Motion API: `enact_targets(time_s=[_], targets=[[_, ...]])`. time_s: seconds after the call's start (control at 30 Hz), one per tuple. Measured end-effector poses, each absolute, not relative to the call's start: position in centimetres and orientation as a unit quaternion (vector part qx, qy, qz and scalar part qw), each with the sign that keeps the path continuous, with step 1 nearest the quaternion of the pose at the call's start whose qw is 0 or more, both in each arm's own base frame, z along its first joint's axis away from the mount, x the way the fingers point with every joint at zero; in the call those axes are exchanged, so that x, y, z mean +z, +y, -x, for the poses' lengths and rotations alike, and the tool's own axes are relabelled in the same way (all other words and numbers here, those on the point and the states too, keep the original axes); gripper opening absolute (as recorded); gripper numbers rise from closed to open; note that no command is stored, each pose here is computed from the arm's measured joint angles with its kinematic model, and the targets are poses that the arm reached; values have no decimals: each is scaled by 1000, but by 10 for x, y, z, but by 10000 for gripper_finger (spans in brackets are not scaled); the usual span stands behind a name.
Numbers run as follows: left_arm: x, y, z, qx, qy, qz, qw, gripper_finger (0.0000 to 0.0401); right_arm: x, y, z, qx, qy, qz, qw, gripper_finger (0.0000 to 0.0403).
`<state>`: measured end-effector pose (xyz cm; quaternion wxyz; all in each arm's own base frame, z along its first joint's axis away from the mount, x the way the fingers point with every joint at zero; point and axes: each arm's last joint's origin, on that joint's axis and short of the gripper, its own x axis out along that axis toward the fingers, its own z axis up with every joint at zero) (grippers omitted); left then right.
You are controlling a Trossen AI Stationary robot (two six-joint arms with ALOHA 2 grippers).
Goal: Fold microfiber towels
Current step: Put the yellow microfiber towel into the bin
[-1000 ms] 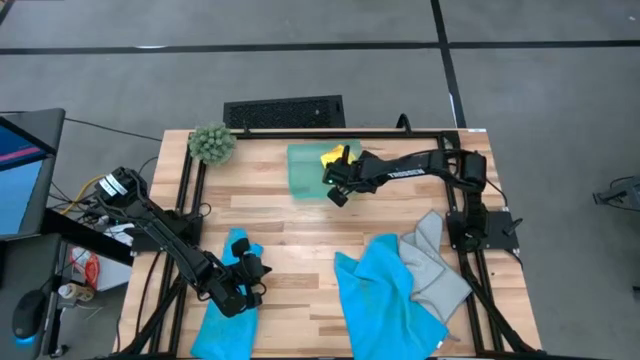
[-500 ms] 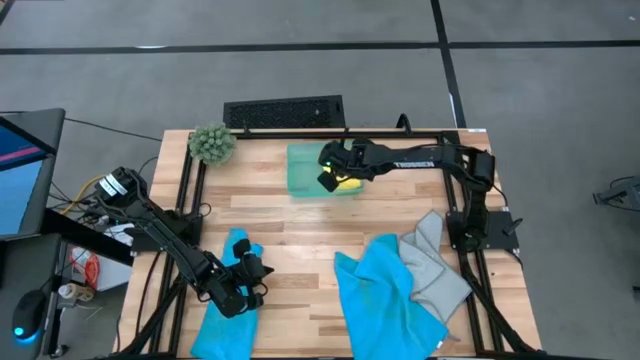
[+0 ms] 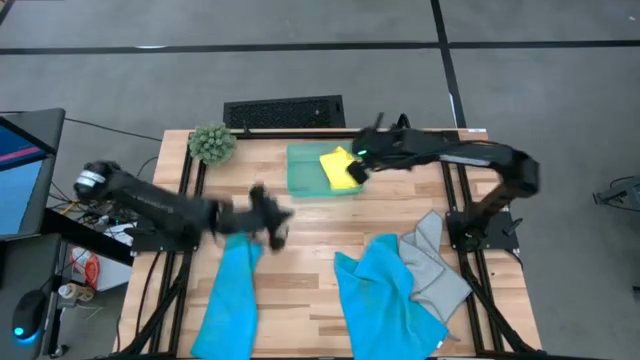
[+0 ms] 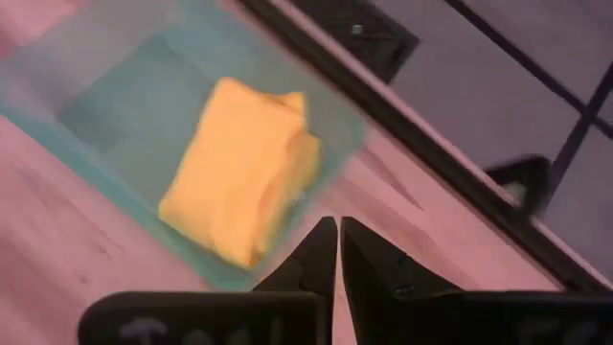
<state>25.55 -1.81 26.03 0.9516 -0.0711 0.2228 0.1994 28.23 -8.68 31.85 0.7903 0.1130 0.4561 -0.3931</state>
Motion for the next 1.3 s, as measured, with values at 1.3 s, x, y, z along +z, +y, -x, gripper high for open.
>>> enact_targets(time_s=[1.3], targets=[[187, 208, -433, 197, 421, 113, 878, 0, 379, -20, -189, -388, 405, -61, 826, 43]])
